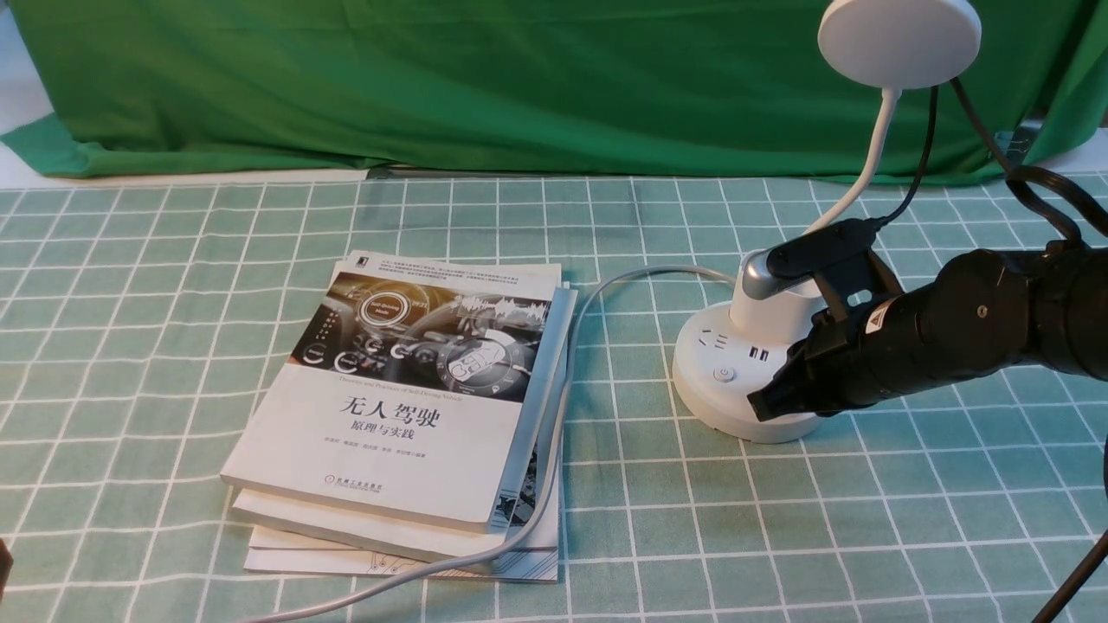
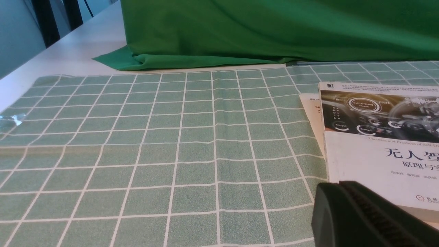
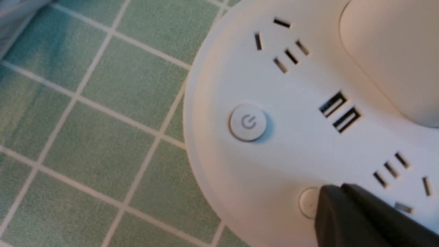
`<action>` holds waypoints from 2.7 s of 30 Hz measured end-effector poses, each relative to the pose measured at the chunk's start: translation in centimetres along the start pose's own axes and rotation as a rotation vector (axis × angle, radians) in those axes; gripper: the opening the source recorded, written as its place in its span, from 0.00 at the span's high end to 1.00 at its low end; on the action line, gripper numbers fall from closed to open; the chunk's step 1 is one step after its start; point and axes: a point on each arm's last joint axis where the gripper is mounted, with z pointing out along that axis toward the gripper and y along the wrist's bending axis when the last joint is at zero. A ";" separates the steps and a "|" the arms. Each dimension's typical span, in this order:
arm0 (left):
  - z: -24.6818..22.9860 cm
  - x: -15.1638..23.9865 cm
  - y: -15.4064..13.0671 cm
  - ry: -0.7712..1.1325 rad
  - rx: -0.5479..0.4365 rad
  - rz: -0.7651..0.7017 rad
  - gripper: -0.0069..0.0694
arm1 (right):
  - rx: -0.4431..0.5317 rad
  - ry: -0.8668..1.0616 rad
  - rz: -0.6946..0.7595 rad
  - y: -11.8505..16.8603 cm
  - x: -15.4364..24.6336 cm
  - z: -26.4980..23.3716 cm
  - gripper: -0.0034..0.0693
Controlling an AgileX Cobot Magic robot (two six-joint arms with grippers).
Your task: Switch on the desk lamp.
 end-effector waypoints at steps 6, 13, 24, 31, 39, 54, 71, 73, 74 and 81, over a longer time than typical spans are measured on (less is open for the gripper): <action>0.0 0.0 0.0 0.000 0.000 0.000 0.88 | 0.001 -0.004 0.000 0.0 -0.1 -0.1 0.92; 0.0 0.0 0.0 0.000 0.000 0.000 0.88 | 0.004 -0.027 -0.001 0.0 -0.4 -0.7 0.92; 0.0 0.0 0.0 0.000 0.000 0.000 0.88 | 0.010 -0.030 0.000 0.0 -0.3 -0.1 0.92; 0.0 0.0 0.0 0.000 0.000 0.000 0.88 | 0.008 -0.022 0.000 0.0 -0.2 0.1 0.92; 0.0 0.0 0.0 0.000 0.000 0.000 0.88 | 0.008 -0.021 0.000 0.0 -0.2 0.1 0.92; 0.0 0.0 0.0 0.000 0.000 0.000 0.88 | 0.006 -0.015 0.000 0.0 -0.1 0.4 0.92; 0.0 0.0 0.0 0.000 0.000 0.000 0.88 | -0.018 0.013 -0.002 0.6 -0.2 -0.5 0.92; 0.0 0.0 0.0 0.000 0.000 0.000 0.88 | -0.031 0.016 0.016 0.8 -0.4 -2.4 0.92; 0.0 0.0 0.0 0.000 0.000 0.000 0.88 | -0.034 0.005 0.028 0.8 -0.6 -3.6 0.92; 0.0 0.0 0.0 0.000 0.000 0.000 0.88 | -0.021 -0.187 0.075 1.4 0.8 -13.4 0.91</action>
